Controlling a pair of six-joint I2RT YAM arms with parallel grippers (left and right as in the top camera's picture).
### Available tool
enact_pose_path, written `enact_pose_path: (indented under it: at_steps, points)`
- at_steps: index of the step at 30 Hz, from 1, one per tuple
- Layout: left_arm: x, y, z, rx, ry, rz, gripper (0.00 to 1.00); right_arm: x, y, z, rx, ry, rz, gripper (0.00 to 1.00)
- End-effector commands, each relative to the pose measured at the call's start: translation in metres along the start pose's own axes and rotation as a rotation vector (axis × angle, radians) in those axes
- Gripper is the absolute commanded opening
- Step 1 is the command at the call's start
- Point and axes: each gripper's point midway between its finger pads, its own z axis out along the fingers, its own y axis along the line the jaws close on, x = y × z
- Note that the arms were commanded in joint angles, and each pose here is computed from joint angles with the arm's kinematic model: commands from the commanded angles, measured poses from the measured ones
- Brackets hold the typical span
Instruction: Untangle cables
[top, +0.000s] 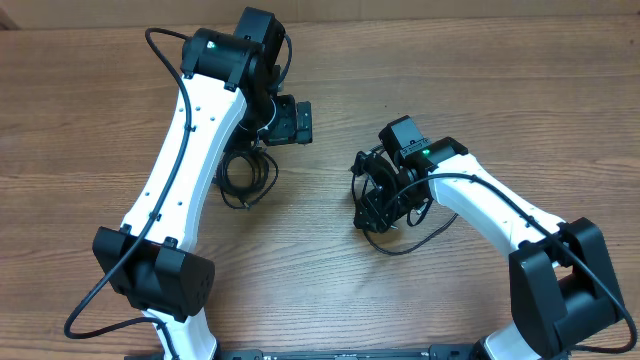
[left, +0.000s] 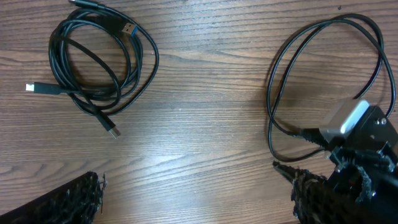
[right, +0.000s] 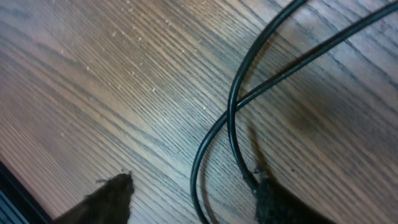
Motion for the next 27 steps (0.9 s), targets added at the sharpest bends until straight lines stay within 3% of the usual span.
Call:
enact_pose_path:
  at_steps: [1,3,6,8,15,27]
  points:
    - [0.000,0.000,0.005,-0.011,0.010,0.010,1.00,-0.002,0.001,0.001,-0.011,-0.010,0.087,0.67]
    - [0.000,0.000,0.005,-0.011,0.009,0.011,1.00,-0.007,-0.003,-0.003,0.002,-0.024,0.161,0.69]
    - [-0.001,0.000,0.005,-0.010,0.007,0.011,1.00,-0.016,-0.019,-0.020,0.061,-0.055,0.326,0.83]
    - [0.000,0.000,0.005,-0.011,0.008,0.011,1.00,-0.022,-0.030,-0.038,0.084,-0.076,0.432,1.00]
    - [0.001,0.000,0.005,-0.012,0.012,0.011,1.00,-0.021,-0.088,-0.099,0.105,-0.163,0.723,1.00]
    - [0.000,0.000,0.005,-0.010,0.008,0.011,1.00,0.049,-0.138,-0.110,0.136,-0.075,1.107,1.00]
